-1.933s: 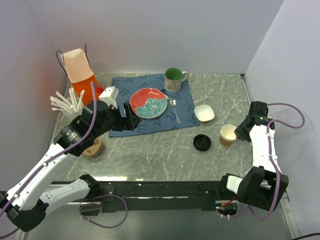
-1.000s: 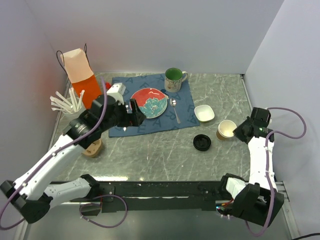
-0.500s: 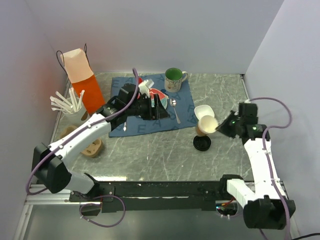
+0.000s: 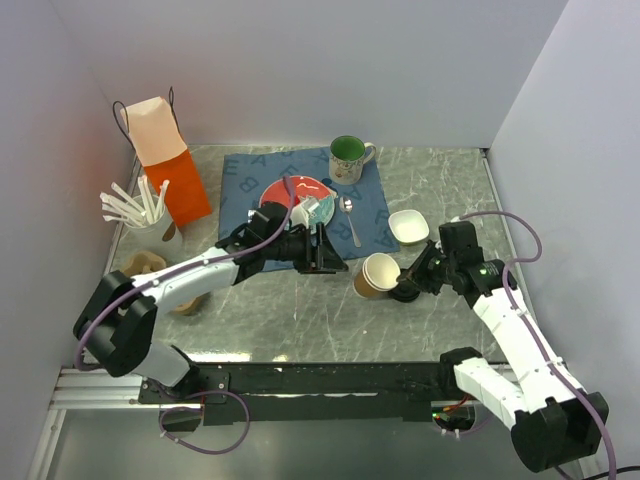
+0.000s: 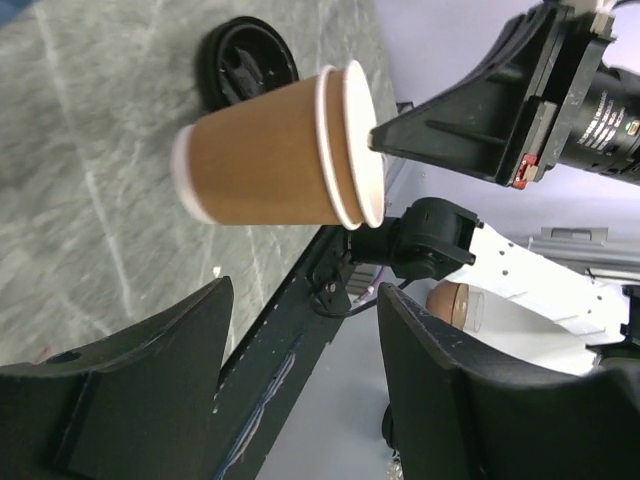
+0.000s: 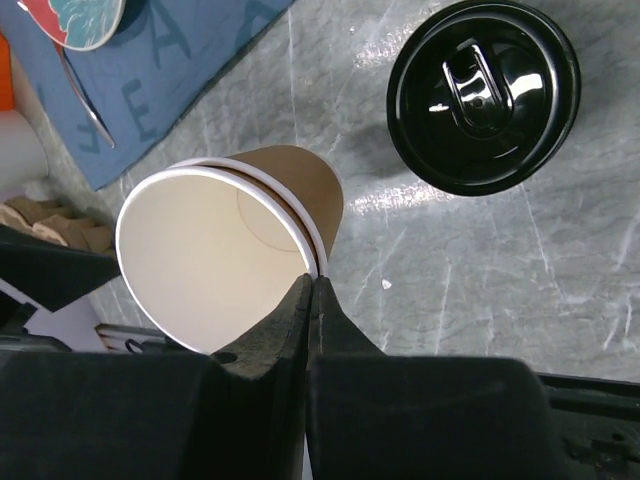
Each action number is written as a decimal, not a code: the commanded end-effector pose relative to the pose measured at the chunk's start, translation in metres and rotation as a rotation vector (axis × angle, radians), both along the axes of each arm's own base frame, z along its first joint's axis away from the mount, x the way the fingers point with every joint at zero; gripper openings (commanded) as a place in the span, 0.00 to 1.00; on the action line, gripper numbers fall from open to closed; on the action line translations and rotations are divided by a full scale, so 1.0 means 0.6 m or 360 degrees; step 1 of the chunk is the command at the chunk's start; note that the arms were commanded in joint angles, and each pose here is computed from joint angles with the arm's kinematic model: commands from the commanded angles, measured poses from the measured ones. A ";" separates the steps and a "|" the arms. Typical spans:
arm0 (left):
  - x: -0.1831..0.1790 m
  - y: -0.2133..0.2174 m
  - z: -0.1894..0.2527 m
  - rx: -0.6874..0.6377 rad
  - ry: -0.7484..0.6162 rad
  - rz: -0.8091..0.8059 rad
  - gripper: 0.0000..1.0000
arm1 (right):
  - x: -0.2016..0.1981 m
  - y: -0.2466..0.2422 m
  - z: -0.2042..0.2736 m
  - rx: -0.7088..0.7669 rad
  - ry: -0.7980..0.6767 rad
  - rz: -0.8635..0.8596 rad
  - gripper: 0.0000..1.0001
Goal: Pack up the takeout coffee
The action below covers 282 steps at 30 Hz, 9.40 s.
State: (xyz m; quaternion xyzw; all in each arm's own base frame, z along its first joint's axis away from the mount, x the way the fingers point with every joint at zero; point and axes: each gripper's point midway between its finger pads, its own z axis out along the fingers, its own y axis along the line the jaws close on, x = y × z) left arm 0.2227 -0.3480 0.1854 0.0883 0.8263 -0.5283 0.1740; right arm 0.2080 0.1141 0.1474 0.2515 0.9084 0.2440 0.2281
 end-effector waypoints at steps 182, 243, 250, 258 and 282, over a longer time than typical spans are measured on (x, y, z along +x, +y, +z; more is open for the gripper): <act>0.034 0.277 0.094 0.0916 -0.0489 0.1064 0.99 | 0.107 0.027 0.032 -0.0598 -0.0024 0.0216 0.03; 0.000 0.281 0.093 0.0879 -0.0471 0.0953 0.99 | 0.056 -0.135 -0.137 -0.0684 0.0312 -0.0179 0.43; 0.003 0.280 0.093 0.0887 -0.0464 0.0960 0.99 | 0.060 -0.126 -0.153 -0.0665 0.0340 -0.0138 0.43; 0.006 0.276 0.088 0.0890 -0.0449 0.0962 0.99 | 0.057 -0.120 -0.169 -0.0658 0.0375 -0.0117 0.39; 0.014 0.265 0.133 0.0821 -0.0498 0.0959 0.98 | 0.063 -0.113 -0.142 -0.0628 0.0336 -0.0070 0.15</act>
